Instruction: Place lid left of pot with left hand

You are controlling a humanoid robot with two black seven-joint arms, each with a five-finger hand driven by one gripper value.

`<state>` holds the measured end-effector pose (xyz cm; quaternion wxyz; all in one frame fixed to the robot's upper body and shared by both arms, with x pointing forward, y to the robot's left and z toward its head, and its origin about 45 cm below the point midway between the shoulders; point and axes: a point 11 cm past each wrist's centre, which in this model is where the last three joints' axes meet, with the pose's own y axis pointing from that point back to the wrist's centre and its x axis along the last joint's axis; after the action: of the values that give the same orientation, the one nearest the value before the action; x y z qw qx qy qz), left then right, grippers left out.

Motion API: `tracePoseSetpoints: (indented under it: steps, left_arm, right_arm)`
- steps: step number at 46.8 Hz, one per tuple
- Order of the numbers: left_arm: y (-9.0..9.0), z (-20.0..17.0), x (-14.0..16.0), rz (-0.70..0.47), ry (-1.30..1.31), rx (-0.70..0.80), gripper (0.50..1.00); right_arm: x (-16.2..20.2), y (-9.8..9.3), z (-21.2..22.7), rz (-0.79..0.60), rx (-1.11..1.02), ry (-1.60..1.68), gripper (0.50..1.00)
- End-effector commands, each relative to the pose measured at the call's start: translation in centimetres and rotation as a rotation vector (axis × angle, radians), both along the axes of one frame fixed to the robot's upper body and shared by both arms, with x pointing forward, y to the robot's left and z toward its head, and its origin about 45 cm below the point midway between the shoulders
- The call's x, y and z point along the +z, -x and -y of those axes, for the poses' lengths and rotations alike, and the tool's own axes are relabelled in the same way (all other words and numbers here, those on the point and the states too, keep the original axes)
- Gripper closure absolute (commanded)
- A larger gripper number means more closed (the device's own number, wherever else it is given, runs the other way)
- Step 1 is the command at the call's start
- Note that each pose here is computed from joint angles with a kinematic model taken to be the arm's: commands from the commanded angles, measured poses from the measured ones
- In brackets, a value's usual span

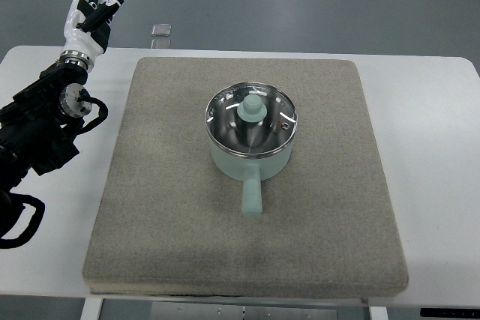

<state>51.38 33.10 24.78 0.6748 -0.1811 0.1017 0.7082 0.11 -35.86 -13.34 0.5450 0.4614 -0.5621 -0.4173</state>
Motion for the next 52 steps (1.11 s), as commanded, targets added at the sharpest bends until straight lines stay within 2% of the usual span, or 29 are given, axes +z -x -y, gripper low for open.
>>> tracePoseSetpoints:
  steps: [1,13,19,23,30,36,43,52]
  left_arm:
    - [-0.1,0.1,0.3,0.004,-0.010,-0.005,0.506]
    - [-0.3,0.3,0.6,0.006,-0.036,-0.020,0.508]
    - [-0.9,1.6,1.7,0.008,-0.170,-0.094,0.508]
    - [-1.4,3.0,2.8,0.012,-0.304,-0.166,0.508]
    - [-2.7,4.2,7.2,0.057,-0.582,-0.259,0.508]
    - [-3.3,6.2,9.8,0.083,-0.827,-0.350,0.510]
    - [-3.5,9.1,12.4,0.107,-1.047,-0.524,0.510]
    - [-1.9,13.5,12.4,0.077,-1.218,-0.843,0.510]
  right_arm:
    - [0.0,0.0,0.0,-0.001,0.000,0.000,0.579]
    - [0.0,0.0,0.0,0.000,0.000,0.000,0.579]
    - [0.0,0.0,0.0,0.000,0.000,0.000,0.579]
    - [0.0,0.0,0.0,0.000,0.000,0.000,0.579]
    - [0.0,0.0,0.0,0.000,0.000,0.000,0.579]
    - [0.0,0.0,0.0,-0.001,0.000,0.000,0.579]
    - [0.0,0.0,0.0,-0.001,0.000,0.000,0.579]
    - [0.0,0.0,0.0,-0.001,0.000,0.000,0.579]
